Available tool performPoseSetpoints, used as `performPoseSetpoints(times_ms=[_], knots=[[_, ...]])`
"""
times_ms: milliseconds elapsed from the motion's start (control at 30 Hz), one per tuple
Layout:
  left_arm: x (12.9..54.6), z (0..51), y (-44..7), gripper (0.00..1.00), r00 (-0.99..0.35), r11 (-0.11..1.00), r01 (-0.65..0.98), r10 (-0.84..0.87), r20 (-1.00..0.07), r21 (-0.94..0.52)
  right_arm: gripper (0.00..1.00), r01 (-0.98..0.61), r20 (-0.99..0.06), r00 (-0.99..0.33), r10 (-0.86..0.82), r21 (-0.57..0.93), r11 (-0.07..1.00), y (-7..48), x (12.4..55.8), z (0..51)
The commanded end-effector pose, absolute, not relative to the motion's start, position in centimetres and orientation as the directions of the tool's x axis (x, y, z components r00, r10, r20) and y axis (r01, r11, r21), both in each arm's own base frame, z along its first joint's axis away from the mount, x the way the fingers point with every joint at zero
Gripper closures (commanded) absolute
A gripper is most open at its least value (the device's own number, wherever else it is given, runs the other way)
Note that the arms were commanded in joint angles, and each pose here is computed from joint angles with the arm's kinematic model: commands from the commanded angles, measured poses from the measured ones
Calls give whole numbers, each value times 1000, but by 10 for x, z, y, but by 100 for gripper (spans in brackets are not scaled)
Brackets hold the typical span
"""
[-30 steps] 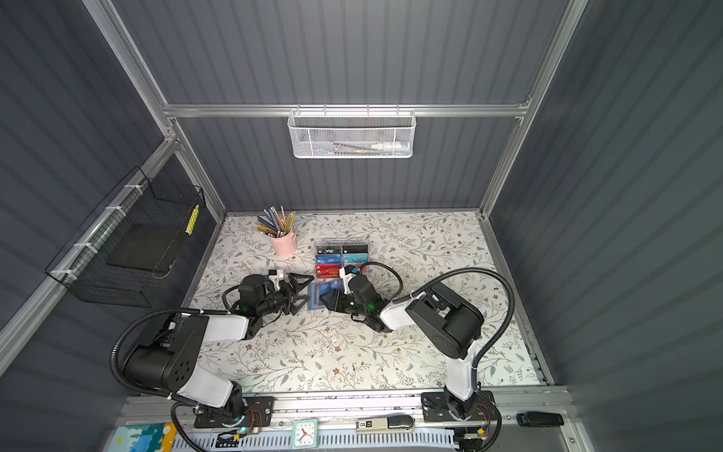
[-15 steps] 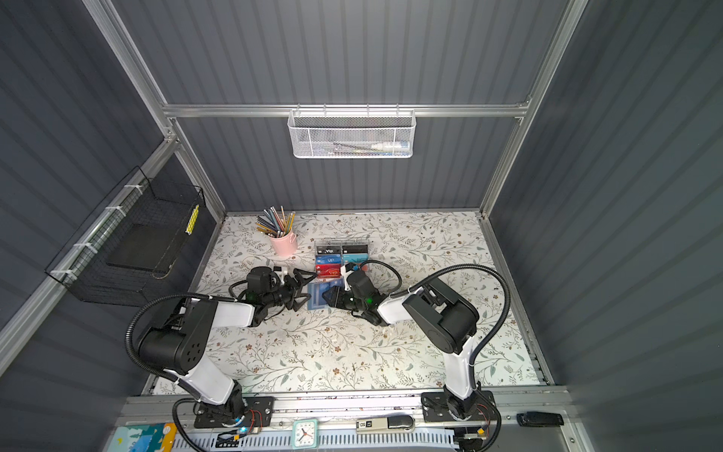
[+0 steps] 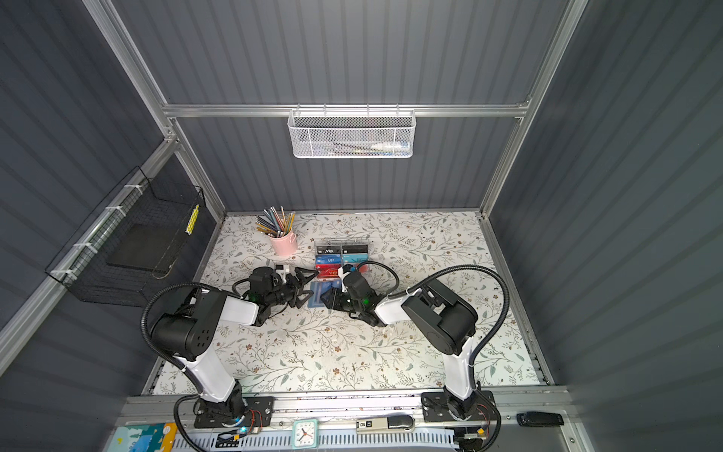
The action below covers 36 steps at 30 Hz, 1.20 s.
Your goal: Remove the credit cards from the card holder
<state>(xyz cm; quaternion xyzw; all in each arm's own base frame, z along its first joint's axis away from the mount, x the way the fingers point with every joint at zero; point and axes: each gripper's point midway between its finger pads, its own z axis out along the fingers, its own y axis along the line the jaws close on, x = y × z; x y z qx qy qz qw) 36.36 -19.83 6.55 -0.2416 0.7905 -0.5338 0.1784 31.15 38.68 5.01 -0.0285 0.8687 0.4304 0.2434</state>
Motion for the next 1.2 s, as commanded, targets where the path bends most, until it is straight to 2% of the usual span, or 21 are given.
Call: performPoseSetpoints(times_ms=[0,767,1167], knots=[[343,25,-189,0,-804,349,-324,-592,61,-879,53,-193,-393,-908,144,699,689,377,305,17],[332,10,-189,0,-806,337,-342,-584,90,-877,56,-135,-349,-908,229,765,630,383,311,9],[327,5,-189,0,-805,327,-351,-584,104,-877,75,-128,-351,-878,327,828,546,381,329,18]])
